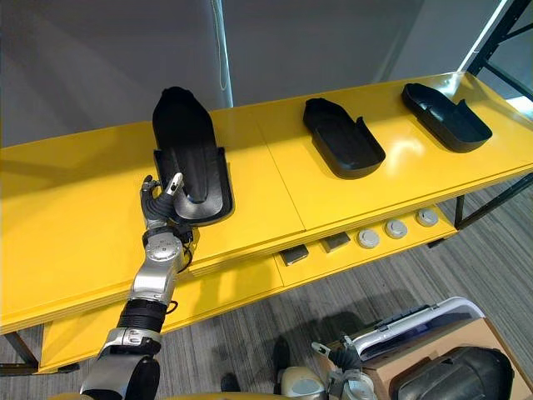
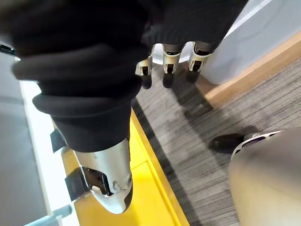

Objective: Walk over and take plastic housings, then place them on the shelf

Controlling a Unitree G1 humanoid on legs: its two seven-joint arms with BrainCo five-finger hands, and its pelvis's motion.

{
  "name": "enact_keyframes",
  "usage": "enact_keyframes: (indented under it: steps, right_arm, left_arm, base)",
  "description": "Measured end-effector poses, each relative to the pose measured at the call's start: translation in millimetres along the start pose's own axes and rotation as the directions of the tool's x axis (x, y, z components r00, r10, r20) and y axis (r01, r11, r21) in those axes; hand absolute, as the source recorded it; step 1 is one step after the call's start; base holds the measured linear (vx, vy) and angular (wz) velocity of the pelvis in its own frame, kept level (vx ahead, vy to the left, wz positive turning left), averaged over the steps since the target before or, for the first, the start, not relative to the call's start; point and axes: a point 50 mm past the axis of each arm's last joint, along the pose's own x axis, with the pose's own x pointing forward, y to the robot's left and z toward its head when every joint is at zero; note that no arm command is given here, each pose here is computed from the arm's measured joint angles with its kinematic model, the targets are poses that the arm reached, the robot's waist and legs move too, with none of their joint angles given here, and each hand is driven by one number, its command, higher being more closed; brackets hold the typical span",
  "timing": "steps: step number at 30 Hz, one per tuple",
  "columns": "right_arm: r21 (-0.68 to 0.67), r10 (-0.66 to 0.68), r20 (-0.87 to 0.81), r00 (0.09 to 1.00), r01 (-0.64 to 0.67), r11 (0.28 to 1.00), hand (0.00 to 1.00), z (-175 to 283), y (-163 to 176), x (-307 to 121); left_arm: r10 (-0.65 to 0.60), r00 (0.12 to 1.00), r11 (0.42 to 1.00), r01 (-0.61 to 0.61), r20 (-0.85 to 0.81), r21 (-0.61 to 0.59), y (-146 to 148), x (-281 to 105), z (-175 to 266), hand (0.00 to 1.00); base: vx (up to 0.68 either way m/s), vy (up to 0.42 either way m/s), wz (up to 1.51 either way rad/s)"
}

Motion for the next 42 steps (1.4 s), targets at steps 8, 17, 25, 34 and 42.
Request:
enact_keyframes:
  steps: [8, 17, 25, 34, 42]
  right_arm:
    - [0.0, 0.0, 0.0, 1.0, 0.0, 1.0, 0.0, 0, 0, 0]
    - [-0.001, 0.0, -0.001, 1.0, 0.0, 1.0, 0.0, 0, 0, 0]
    - [-0.002, 0.0, 0.0, 1.0, 0.0, 1.0, 0.0, 0, 0, 0]
    - [0.002, -0.019, -0.033, 0.999, 0.019, 1.0, 0.0, -8, -7, 0]
    - [-0.016, -0.037, -0.053, 0.998, 0.036, 0.999, 0.0, -15, -16, -2]
  left_arm:
    - [0.001, 0.998, 1.0, -0.001, 0.07, 0.001, -2, -2, 15, 0.0]
    - [-0.013, 0.988, 1.0, 0.014, 0.154, -0.003, -7, -6, 29, 0.0]
    - [-0.007, 0.986, 0.998, 0.016, 0.164, -0.056, -7, -11, 33, 0.0]
    - [-0.162, 0.914, 0.987, 0.155, 0.373, 0.049, 0, -66, 39, 1.0]
    - [-0.34, 0.889, 0.93, 0.269, 0.307, 0.251, 13, -101, 3, 1.0]
  base:
    - [0.0, 0.0, 0.0]
    - [0.0, 0.0, 0.0]
    - [0.0, 0.0, 0.02]
    - [0.0, 0.005, 0.01]
    - [-0.02, 0.01, 0.05]
